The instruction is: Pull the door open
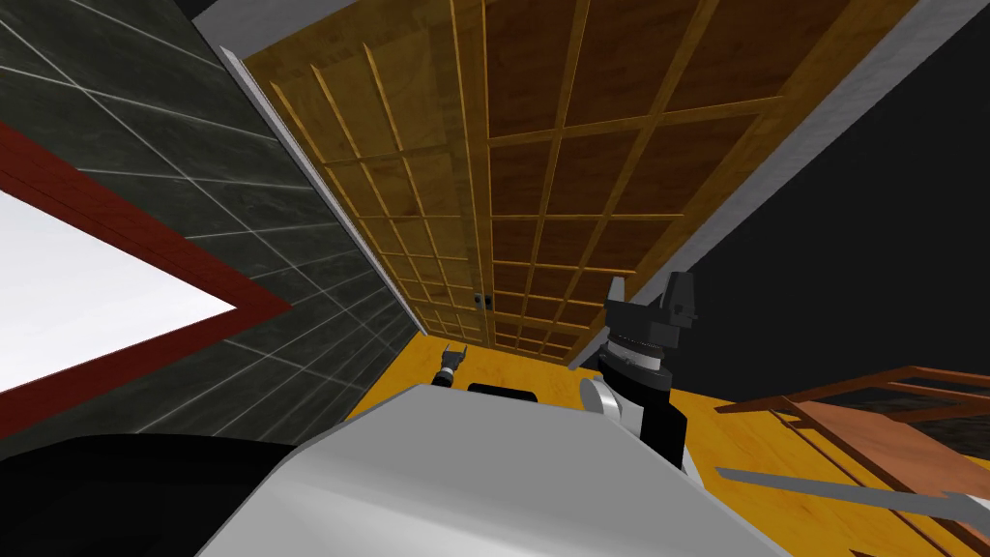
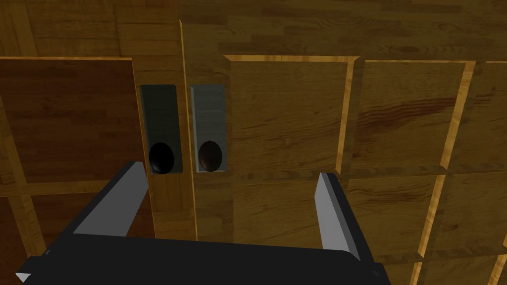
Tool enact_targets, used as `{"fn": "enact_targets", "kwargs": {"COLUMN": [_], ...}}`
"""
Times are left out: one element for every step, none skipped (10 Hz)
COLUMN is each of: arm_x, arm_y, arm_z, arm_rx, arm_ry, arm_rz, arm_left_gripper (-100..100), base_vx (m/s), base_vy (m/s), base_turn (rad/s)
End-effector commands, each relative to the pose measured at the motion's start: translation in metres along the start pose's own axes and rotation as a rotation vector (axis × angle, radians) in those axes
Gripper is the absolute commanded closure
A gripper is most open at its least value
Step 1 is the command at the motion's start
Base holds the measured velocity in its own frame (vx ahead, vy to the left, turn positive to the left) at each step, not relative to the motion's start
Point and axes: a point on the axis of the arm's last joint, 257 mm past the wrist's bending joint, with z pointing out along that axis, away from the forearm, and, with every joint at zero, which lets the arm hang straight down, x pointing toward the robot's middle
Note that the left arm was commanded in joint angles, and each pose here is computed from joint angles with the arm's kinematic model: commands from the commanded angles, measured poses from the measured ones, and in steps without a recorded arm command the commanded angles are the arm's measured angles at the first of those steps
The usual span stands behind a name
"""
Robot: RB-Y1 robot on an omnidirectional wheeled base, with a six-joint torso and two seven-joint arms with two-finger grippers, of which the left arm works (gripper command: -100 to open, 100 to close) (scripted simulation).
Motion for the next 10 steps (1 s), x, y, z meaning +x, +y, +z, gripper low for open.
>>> {"fn": "enact_targets", "kwargs": {"arm_x": [-0.012,-0.028,-0.041,-0.053,-0.034,-0.016,-0.012,-0.027,-0.027,-0.027], "arm_y": [-0.009,-0.004,0.001,-0.001,-0.005,-0.008,-0.009,-0.019,-0.019,-0.019], "arm_z": [0.0108,0.0166,0.0211,0.0269,0.0204,0.0126,0.0108,0.0219,0.0219,0.0219], "arm_rx": [0.011,0.005,-0.003,0.001,0.006,0.010,0.011,0.023,0.023,0.023], "arm_ry": [-0.026,-0.066,-0.095,-0.122,-0.079,-0.035,-0.026,-0.058,-0.058,-0.058], "arm_rz": [-0.005,0.005,0.015,0.017,0.006,-0.003,-0.005,-0.011,-0.011,-0.011], "arm_left_gripper": [-100,-100,-100,-100,-100,-100,-100,-100,-100,-100], "base_vx": [0.136,0.089,0.031,0.000,-0.009,-0.009,-0.009,0.079,0.120,0.063], "base_vy": [0.022,0.014,0.015,0.009,0.003,-0.002,-0.002,0.024,0.030,0.018], "base_turn": [-0.053,-0.004,0.008,0.002,-0.005,0.000,0.005,-0.040,-0.032,-0.002]}}
